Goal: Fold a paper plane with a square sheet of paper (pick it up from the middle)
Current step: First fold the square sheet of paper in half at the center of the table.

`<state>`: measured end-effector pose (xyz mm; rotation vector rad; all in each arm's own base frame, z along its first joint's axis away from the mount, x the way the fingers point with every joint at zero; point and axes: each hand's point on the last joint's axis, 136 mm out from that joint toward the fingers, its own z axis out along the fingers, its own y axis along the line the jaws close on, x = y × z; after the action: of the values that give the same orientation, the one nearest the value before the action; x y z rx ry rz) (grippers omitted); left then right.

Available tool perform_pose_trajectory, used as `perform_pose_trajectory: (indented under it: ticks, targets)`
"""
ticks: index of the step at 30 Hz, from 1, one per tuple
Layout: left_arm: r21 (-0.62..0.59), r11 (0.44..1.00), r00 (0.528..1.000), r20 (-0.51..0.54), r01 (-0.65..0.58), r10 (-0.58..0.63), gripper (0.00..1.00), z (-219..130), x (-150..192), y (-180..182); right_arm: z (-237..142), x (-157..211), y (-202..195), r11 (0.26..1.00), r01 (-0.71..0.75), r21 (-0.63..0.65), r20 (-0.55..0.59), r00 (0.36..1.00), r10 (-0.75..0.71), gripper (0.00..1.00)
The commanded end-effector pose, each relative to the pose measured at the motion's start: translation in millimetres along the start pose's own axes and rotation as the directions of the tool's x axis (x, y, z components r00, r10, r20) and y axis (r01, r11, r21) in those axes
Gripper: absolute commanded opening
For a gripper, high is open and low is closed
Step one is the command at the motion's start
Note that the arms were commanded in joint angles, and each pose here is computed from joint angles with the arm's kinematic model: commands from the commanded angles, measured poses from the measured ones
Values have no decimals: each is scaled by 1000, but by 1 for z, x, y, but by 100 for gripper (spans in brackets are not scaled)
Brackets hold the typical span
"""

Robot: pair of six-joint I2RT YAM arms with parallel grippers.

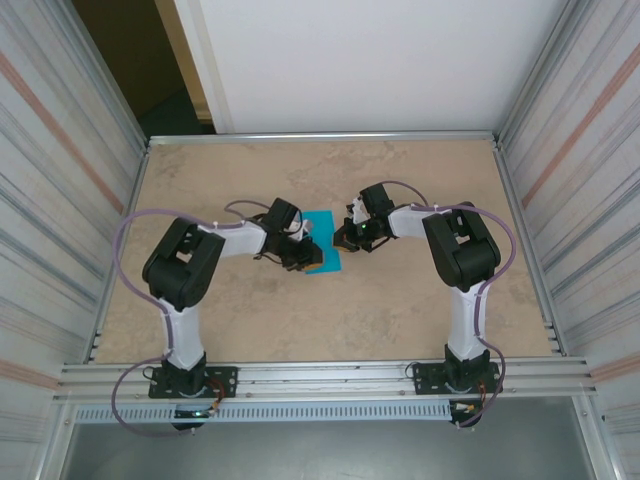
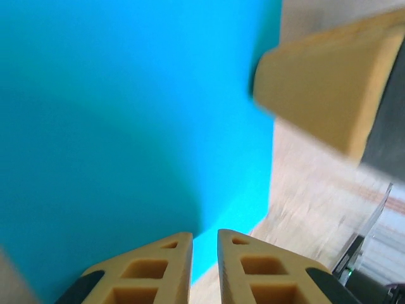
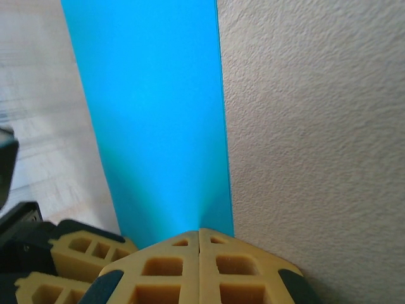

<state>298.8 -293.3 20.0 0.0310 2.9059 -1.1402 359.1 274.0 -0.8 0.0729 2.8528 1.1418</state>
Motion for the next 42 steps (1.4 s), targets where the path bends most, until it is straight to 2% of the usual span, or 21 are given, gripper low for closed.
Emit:
perform_pose_trajectory:
  ticks: [1,6,8,13,16,20,24,28,32,36,42]
  targets:
    - [-164,983,992,-92,75,-91,20,-11,53,52,0,101,-191,753,-205,626,-83,942,326,0]
    - [-153,977,985,-70,147,-159,20,-27,74,72,0,99,-190,754,-204,625,-81,943,322,0]
    - [-122,981,987,-47,149,-156,20,-33,72,68,0,99,-187,762,-208,614,-81,943,323,0]
    - [-5,998,995,75,59,-59,20,-58,37,22,1,94,-159,804,-200,561,-77,954,291,0]
    - [62,998,984,175,-4,-7,21,-67,12,-4,3,91,-141,816,-187,547,-65,962,264,0]
    - [48,998,975,223,-38,27,21,-58,-17,-13,8,89,-139,810,-209,547,-42,960,277,0]
    - [7,999,981,190,-43,41,20,-34,-35,-10,10,83,-142,805,-221,550,-9,962,271,0]
    - [13,998,990,133,-58,56,20,-18,-33,-12,11,81,-144,801,-221,557,3,964,264,0]
    - [-51,996,995,70,-67,71,20,-13,-13,6,9,81,-147,795,-217,566,8,966,258,0]
    - [-103,994,1000,19,-20,22,20,-12,14,37,5,83,-148,794,-208,571,8,969,248,0]
    - [-146,989,1000,25,15,-11,20,-34,40,59,-2,76,-126,829,-197,524,23,976,218,0]
